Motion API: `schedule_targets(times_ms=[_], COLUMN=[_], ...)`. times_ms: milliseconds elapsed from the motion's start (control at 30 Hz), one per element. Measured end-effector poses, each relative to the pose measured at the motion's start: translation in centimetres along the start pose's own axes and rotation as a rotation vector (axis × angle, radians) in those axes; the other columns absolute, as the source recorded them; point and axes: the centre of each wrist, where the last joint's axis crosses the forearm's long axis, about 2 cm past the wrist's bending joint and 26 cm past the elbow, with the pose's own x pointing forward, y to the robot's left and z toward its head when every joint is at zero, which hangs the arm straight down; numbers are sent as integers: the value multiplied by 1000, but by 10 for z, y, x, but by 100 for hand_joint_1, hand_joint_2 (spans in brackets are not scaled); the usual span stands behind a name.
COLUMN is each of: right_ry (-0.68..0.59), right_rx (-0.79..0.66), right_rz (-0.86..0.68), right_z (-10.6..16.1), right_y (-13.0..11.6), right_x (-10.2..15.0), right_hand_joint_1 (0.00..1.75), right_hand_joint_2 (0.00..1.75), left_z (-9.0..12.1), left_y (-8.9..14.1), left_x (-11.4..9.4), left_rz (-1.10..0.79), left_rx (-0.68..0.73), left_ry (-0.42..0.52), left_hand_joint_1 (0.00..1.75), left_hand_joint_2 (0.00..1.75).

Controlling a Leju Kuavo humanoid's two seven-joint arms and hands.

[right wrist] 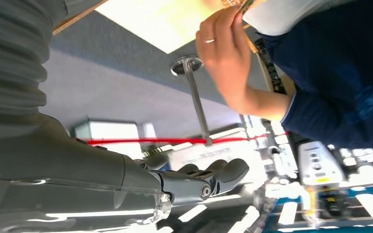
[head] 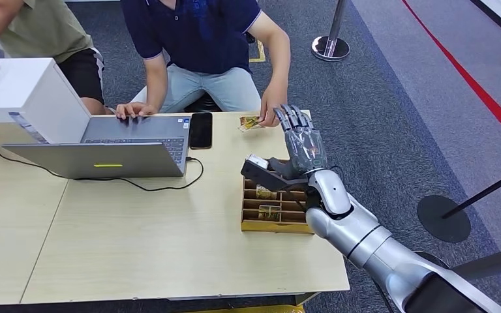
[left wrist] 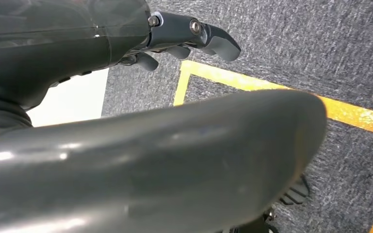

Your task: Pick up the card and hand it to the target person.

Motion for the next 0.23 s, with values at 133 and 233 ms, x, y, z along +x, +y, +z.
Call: schedule_targets(times_ms=[133,233], right_ry=[122,212], right_rx=[-53,-105], right_rz=[-162,-274], right_z=[7,18], right_y=[-5,-6], right_x=[-28,-48], right_hand_joint_1=[0,0], right_hand_joint_2=[175,175], left_z=[0,0], left_y=[0,0], left_x=[0,0], left_rz=[7,12], left_rx=[3,6], left_ry=[3,2], left_hand_joint_1=[0,0], left_hand_joint_2=[0,0])
